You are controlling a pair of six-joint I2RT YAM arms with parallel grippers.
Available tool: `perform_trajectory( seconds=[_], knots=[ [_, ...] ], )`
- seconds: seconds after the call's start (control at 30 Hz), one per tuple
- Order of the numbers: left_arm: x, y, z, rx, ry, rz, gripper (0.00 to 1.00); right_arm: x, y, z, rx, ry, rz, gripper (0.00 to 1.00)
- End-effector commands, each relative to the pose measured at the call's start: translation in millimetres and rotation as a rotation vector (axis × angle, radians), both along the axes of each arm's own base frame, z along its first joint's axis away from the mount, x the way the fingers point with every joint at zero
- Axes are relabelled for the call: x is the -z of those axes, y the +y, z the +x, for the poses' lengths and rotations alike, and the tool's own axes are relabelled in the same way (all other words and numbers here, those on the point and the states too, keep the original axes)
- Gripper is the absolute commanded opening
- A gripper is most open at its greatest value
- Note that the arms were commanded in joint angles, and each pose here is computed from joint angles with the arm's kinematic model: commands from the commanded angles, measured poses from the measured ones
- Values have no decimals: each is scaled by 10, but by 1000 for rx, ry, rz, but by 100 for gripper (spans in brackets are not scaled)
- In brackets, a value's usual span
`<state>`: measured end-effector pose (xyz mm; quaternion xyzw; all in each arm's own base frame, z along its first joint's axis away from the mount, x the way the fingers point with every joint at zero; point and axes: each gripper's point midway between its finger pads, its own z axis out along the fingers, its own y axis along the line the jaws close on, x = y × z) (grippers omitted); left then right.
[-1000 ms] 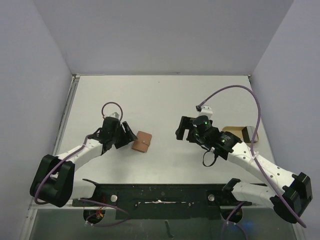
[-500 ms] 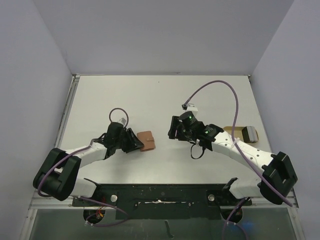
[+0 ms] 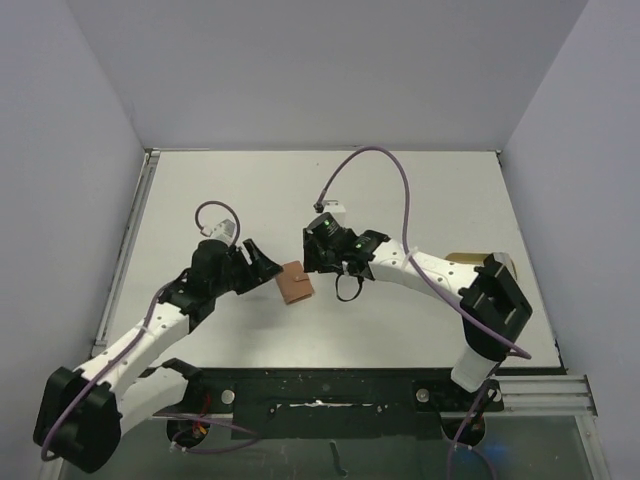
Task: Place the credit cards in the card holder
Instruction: Open the card holder at the center of the board.
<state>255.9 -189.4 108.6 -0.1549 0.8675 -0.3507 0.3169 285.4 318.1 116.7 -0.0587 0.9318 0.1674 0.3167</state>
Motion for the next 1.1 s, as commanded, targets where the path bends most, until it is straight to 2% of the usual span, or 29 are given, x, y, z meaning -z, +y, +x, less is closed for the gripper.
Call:
perform_trajectory(
  seconds=[0.0,0.23,0.4,0.8,1.07],
  knots=[
    [-648,450,147,-124,-190,192,71,-117,233,112,-41,-44,-14,46],
    [-1444,1125,-29,-326,-414,361,75,118,472,153,-91,-7,-63,42],
    [-1639,1362,-141,-396,-530,405,75,268,565,188,-112,19,-101,40],
    [-1605,1405,-166,-403,-557,419,75,667,665,132,-152,98,-147,39],
    [-1580,1404,-164,-396,-550,429,75,902,567,59,-163,116,-254,37]
  ],
)
